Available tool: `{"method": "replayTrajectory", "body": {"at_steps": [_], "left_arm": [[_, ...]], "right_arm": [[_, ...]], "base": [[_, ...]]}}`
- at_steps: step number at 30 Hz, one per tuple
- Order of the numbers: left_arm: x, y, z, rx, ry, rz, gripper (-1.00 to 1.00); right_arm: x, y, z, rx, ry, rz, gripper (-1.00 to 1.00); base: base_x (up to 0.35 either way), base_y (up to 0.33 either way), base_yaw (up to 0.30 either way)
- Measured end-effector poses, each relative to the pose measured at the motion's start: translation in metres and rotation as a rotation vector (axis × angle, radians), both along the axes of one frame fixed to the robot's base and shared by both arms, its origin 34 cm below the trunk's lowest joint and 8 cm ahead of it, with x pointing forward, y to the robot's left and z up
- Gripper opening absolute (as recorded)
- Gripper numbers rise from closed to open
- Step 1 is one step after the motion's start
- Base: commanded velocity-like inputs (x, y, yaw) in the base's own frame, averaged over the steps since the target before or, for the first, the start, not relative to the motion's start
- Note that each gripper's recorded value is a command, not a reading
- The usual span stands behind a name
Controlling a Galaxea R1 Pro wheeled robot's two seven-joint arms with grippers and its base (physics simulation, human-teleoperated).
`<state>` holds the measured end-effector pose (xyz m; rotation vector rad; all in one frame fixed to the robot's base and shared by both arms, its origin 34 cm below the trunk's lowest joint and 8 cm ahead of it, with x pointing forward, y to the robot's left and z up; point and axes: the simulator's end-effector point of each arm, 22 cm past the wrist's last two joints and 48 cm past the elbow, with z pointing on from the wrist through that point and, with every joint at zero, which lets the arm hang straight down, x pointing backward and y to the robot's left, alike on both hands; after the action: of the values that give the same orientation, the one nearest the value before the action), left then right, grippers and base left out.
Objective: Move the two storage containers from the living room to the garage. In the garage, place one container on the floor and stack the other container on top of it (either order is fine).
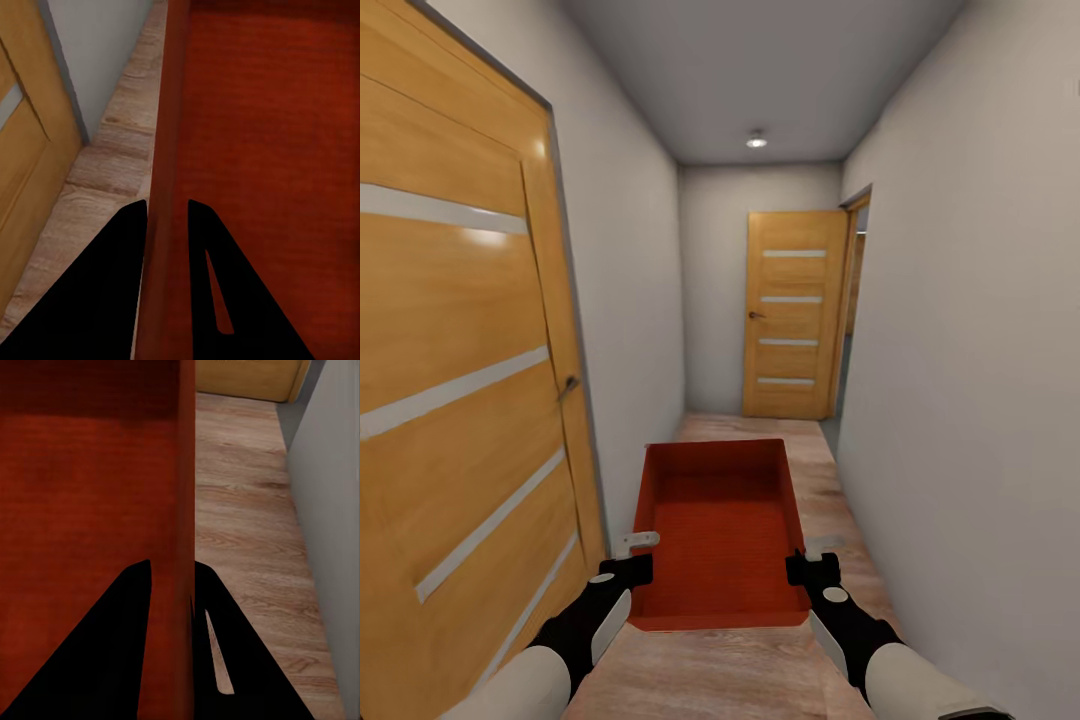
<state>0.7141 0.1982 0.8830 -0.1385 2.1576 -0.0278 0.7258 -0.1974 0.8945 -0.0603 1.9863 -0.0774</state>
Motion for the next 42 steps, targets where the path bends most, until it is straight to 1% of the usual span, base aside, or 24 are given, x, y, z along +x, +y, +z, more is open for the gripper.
{"method": "replayTrajectory", "body": {"at_steps": [7,14,42], "left_arm": [[0.0001,0.0001,0.0001,0.0,-0.001,0.0,-1.0],[0.0001,-0.0001,0.0002,0.0,-0.001,0.001,-1.0],[-0.0001,0.0001,-0.0002,-0.001,0.0,0.001,-1.0]], "right_arm": [[0.0002,0.0001,0.0003,-0.001,-0.001,0.0,-1.0],[0.0002,-0.0001,0.0003,0.0,-0.001,0.0,-1.0],[0.0002,0.0001,0.0003,-0.001,0.0,0.001,-1.0]], "base": [[0.322,0.0,-0.156],[0.322,0.027,-0.006],[0.322,0.086,0.0]]}}
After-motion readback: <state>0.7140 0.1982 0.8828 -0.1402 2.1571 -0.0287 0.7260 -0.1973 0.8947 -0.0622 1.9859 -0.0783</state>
